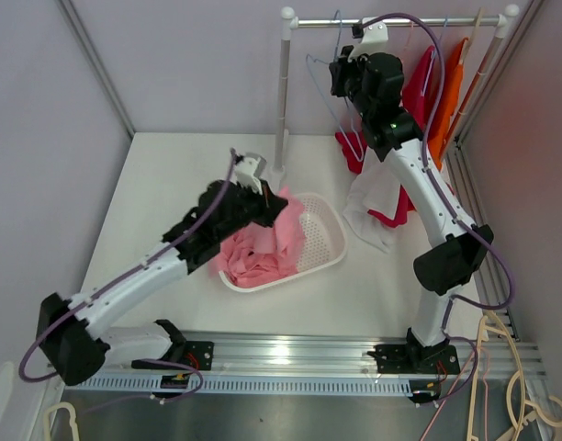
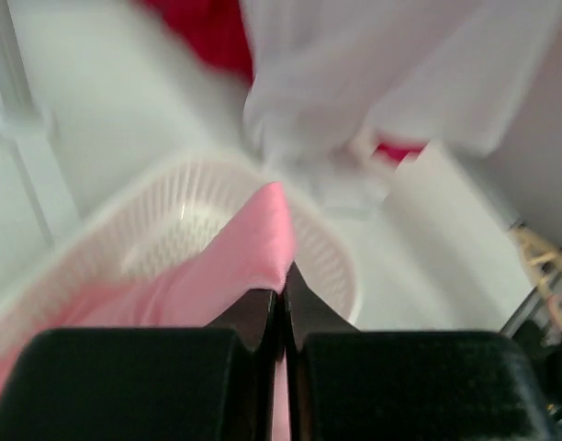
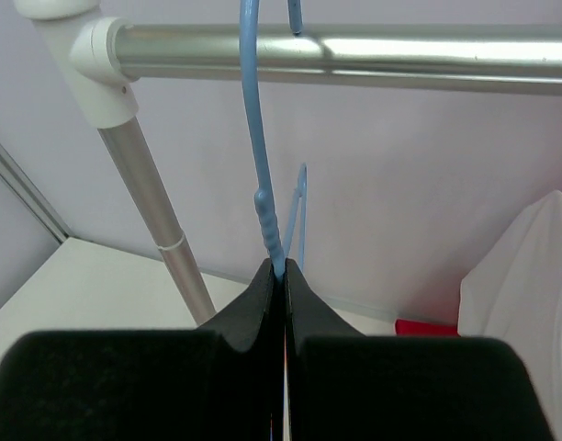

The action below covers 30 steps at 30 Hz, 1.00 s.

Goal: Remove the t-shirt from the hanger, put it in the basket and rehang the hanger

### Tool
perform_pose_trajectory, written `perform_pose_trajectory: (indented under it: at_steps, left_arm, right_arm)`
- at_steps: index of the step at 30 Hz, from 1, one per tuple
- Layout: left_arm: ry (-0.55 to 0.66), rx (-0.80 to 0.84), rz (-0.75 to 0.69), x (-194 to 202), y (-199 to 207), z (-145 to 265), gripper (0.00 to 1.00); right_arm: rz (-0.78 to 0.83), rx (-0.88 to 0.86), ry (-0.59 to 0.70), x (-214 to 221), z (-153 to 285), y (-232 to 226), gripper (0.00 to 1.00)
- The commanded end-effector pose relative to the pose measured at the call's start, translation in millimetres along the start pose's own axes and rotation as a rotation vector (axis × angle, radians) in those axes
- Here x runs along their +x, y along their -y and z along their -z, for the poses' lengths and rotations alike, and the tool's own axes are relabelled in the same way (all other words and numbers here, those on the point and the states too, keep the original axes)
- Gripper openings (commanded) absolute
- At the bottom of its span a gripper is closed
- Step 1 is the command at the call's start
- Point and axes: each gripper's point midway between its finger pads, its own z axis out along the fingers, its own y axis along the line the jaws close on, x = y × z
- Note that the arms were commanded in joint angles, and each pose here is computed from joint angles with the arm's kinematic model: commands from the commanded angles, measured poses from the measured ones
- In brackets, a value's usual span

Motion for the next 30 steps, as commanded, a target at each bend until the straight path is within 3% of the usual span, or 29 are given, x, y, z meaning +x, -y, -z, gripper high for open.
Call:
perform_pose_trajectory:
  at_steps: [1, 5, 11, 12, 13, 14, 15, 16, 23, 30]
  left_arm:
    - [-0.053, -0.065, 0.107, 47, -19, -15, 0.01]
    - [-0.244, -0.129, 0.17, 117, -36, -36, 0.01]
    - [-0.41, -0.211, 0.242, 174, -45, -32, 0.01]
    - [-0.447, -0.173, 0.258, 184, -39, -31, 0.06]
    - [-0.476, -0.165, 0.266, 196, -39, -29, 0.56]
    - [-0.48, -0.188, 0.274, 202, -41, -26, 0.99]
    - [-0.455, -0.209, 0.282, 201, -44, -26, 0.99]
    - [-0.413, -0.187, 0.275, 192, -42, -22, 1.0]
    - [-0.089, -0.198, 0.164, 73, -31, 14, 0.99]
    - [-0.023, -0.169, 0.091, 26, -9, 27, 1.0]
  right_arm:
    - [0.006, -0.027, 0.099, -27, -11, -7, 0.0]
    - [0.004, -0.067, 0.12, -28, -20, -15, 0.0]
    - [0.014, -0.091, 0.106, -31, -29, -29, 0.0]
    - [0.018, -0.102, 0.104, -31, -29, -32, 0.02]
    - [0.021, -0.112, 0.096, -27, -28, -35, 0.11]
    - [0.02, -0.091, 0.099, -27, -28, -32, 0.52]
    - [0.019, -0.075, 0.113, -35, -22, -33, 0.68]
    - [0.021, -0.053, 0.107, -34, -20, -28, 0.7]
    - [0.005, 0.094, 0.069, -70, 40, 20, 0.71]
    - [0.036, 0.228, 0.021, -80, 69, 69, 0.69]
